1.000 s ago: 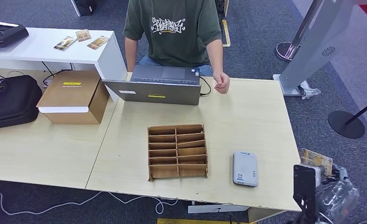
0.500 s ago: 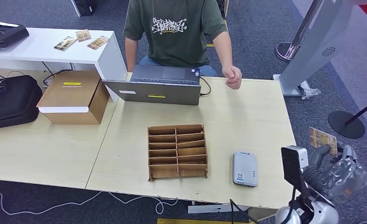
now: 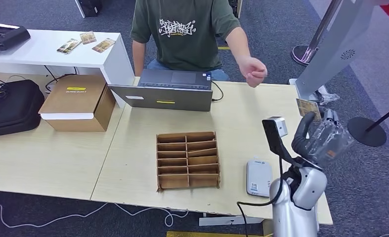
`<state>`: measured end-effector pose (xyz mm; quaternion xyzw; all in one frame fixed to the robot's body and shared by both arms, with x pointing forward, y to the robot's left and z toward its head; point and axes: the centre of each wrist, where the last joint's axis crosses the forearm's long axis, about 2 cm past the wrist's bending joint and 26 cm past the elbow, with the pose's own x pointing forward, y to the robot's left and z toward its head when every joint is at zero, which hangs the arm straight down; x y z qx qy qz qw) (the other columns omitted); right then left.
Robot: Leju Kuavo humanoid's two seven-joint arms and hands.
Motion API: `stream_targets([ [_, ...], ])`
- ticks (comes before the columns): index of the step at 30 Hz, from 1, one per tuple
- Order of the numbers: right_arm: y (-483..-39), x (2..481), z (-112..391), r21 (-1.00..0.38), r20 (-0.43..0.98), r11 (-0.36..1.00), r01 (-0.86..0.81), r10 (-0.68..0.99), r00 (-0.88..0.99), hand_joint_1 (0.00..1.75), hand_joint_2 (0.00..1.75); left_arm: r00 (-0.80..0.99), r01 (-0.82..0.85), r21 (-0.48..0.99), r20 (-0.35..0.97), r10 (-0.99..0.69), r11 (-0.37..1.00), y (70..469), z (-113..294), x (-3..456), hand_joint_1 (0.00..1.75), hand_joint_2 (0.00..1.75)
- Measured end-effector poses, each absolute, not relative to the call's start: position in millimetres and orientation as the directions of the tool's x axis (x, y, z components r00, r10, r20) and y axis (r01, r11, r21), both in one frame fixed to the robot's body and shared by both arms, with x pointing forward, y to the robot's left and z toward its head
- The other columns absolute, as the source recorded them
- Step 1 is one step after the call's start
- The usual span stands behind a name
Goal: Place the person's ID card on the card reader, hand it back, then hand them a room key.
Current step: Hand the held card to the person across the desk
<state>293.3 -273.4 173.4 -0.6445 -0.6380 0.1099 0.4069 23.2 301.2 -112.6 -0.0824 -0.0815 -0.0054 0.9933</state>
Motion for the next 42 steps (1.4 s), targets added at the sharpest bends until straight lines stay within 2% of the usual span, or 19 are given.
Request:
stream_targets([
  [3,-260.5,323.1,183.4,-0.670,0.342,0.156,0.726,0.932,0.116,1.75,1.75,0.986,0.037,-0.160,0.164,-0.010,0.986,304.0,-112.5,23.0,0.00,0.00],
  [11,-245.3,354.3,194.9,-0.681,0.301,0.174,0.711,0.952,0.056,1.75,1.75,0.986,0.047,-0.158,0.163,-0.021,0.986,307.4,-112.4,22.7,0.00,0.00],
  [22,-204.2,422.3,236.6,-0.720,0.219,0.171,0.672,0.976,-0.013,1.75,1.75,0.983,0.119,-0.145,0.159,-0.096,0.982,315.0,-112.1,23.1,0.00,0.00],
  [32,-172.8,447.9,252.4,-0.776,0.124,0.120,0.619,0.992,-0.036,1.75,1.75,0.980,0.149,-0.140,0.155,-0.127,0.979,316.4,-112.1,24.0,0.00,0.00],
  [42,-161.7,460.1,257.4,-0.812,0.008,0.034,0.583,0.999,-0.047,1.75,1.75,0.977,0.172,-0.140,0.150,-0.151,0.975,315.5,-112.0,25.6,0.00,0.00],
])
